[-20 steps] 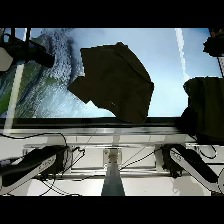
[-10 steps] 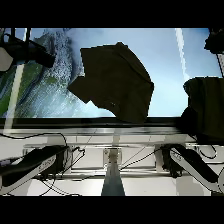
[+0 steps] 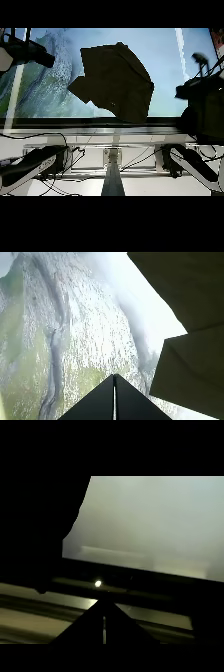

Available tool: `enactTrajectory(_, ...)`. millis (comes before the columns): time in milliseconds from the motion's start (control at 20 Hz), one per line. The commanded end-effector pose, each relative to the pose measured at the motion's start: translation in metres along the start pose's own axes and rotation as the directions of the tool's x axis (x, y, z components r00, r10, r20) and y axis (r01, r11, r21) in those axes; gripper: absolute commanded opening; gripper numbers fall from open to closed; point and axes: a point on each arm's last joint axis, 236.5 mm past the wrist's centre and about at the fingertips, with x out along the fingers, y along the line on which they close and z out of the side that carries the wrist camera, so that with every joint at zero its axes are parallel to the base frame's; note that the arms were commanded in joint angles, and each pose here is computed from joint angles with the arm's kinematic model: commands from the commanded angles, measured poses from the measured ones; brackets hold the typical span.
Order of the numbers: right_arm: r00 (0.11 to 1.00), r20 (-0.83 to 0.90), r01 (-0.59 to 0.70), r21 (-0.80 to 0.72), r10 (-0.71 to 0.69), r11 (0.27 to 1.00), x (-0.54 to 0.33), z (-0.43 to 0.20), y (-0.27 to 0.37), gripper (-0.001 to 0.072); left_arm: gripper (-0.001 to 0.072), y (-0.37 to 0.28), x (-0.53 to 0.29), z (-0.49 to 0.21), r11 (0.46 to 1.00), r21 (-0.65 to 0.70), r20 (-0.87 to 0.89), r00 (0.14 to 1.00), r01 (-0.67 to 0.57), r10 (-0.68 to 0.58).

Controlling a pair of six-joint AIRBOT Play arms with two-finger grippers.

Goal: Fold the clothes and pants, and hang the long-sleeved shirts on hangers.

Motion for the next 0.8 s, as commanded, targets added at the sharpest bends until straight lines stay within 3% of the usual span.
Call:
enactTrajectory(0, 0.937, -0.186, -0.285, 0.087, 0.296, 0.955, 0.059, -0.062, 0.063, 0.0041, 0.0012, -0.003, 0.000, 0.001, 1.000, -0.009, 0.005, 1.000, 0.015, -0.015)
enactTrajectory(150, 0.937, -0.184, -0.287, 0.074, 0.296, 0.955, 0.096, -0.073, 0.077, 0.0542, 0.0011, -0.007, 0.001, 0.002, 0.999, -0.018, 0.008, 1.000, 0.031, -0.031)
enactTrajectory(200, 0.944, -0.172, -0.275, 0.068, 0.282, 0.959, 0.105, -0.072, 0.081, 0.0577, 0.0012, -0.007, 0.001, 0.002, 0.999, -0.017, 0.006, 1.000, 0.031, -0.031)
enactTrajectory(350, 0.973, -0.102, -0.205, 0.022, 0.206, 0.978, 0.124, -0.058, 0.090, 0.0576, 0.0012, -0.010, 0.011, -0.001, 0.999, -0.015, -0.014, 0.999, 0.038, -0.038)
enactTrajectory(550, 0.996, -0.084, 0.035, 0.069, -0.029, 0.997, 0.144, -0.052, 0.052, 0.0557, 0.0020, -0.015, 0.031, -0.009, 0.998, -0.010, -0.059, 0.997, 0.054, -0.054)
enactTrajectory(650, 0.992, -0.118, 0.053, 0.095, -0.042, 0.994, 0.151, -0.056, 0.047, 0.0544, 0.0022, -0.019, 0.043, -0.014, 0.998, -0.008, -0.087, 0.994, 0.064, -0.065)
enactTrajectory(700, 0.991, -0.132, 0.042, 0.111, -0.027, 0.993, 0.156, -0.057, 0.050, 0.0544, 0.0050, -0.020, 0.048, -0.016, 0.998, -0.007, -0.099, 0.993, 0.068, -0.069)
enactTrajectory(750, 0.991, -0.135, 0.021, 0.135, -0.003, 0.991, 0.161, -0.056, 0.055, 0.0543, 0.0192, -0.022, 0.054, -0.017, 0.997, -0.007, -0.108, 0.992, 0.072, -0.072)
